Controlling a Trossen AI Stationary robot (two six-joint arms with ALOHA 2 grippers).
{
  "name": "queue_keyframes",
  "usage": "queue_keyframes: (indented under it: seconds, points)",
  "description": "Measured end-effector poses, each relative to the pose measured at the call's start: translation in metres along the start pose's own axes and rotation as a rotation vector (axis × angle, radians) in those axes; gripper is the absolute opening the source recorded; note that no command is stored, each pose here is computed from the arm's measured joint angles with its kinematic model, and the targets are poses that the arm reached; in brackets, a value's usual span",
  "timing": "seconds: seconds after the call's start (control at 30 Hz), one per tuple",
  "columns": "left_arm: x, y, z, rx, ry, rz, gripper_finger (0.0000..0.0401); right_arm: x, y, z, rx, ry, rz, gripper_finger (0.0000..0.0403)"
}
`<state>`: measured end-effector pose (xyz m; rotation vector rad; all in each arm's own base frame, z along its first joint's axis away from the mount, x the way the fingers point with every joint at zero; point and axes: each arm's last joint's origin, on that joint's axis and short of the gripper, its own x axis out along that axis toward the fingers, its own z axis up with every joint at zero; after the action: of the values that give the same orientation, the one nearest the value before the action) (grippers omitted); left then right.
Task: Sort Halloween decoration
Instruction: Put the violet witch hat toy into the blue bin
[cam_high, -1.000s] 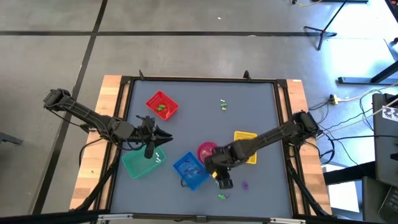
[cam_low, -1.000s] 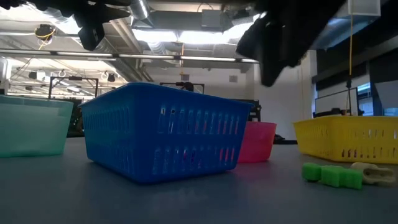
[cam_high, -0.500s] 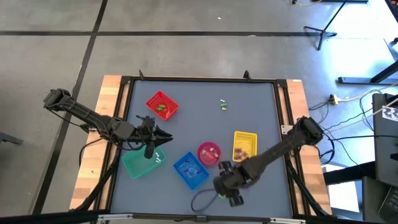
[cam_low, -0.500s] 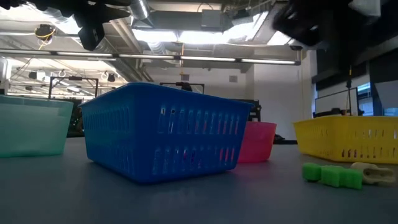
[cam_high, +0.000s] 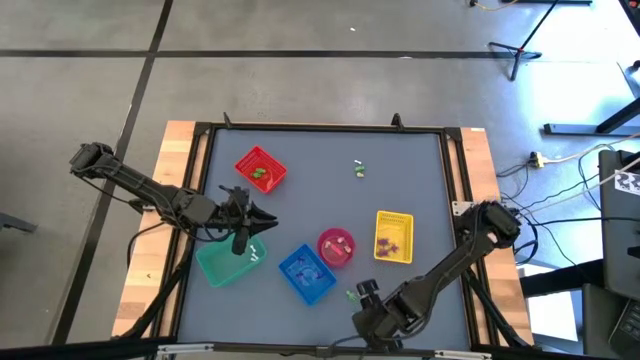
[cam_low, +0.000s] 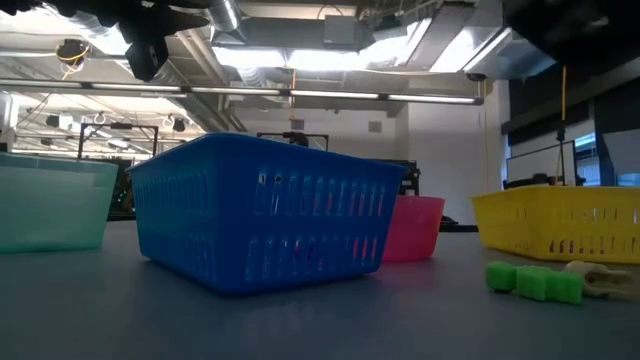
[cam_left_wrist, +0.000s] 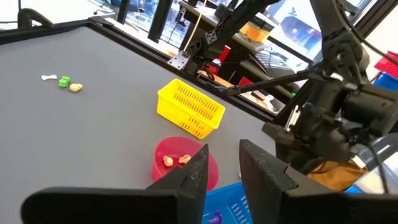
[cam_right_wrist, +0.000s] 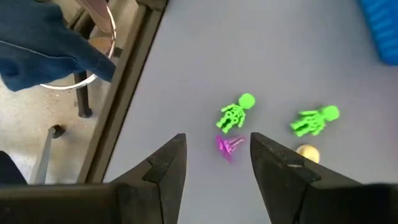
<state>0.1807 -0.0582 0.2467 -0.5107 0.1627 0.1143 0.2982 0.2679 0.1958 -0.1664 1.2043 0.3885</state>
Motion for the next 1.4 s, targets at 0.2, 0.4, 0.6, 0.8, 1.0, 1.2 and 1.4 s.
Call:
queue_keyframes:
  seconds: [0.2, 0.4, 0.6, 0.8, 1.0, 1.2, 1.4]
  points:
    - [0.000, 0.000, 0.000, 0.001, 0.004, -0.005, 0.0076, 0.021, 0.002, -0.003, 0.024, 0.043, -0.010, 0.0176]
    - [0.000, 0.000, 0.000, 0.001, 0.006, -0.008, 0.0076, 0.034, 0.001, -0.006, 0.022, 0.074, -0.038, 0.0176]
    - [0.000, 0.000, 0.000, 0.001, 0.008, -0.011, 0.0076, 0.036, 0.001, -0.007, 0.021, 0.082, -0.045, 0.0176]
    - [0.000, 0.000, 0.000, 0.001, 0.008, -0.011, 0.0076, 0.036, -0.002, -0.010, 0.017, 0.104, -0.096, 0.0176]
    - [0.000, 0.000, 0.000, 0.001, 0.008, -0.011, 0.0076, 0.036, -0.001, -0.011, 0.027, 0.111, -0.079, 0.0176]
    - [0.000, 0.000, 0.000, 0.001, 0.008, -0.011, 0.0076, 0.036, -0.001, -0.010, 0.028, 0.108, -0.082, 0.0176]
    - [0.000, 0.000, 0.000, 0.001, 0.008, -0.011, 0.0076, 0.048, -0.001, -0.012, 0.028, 0.129, -0.085, 0.0176]
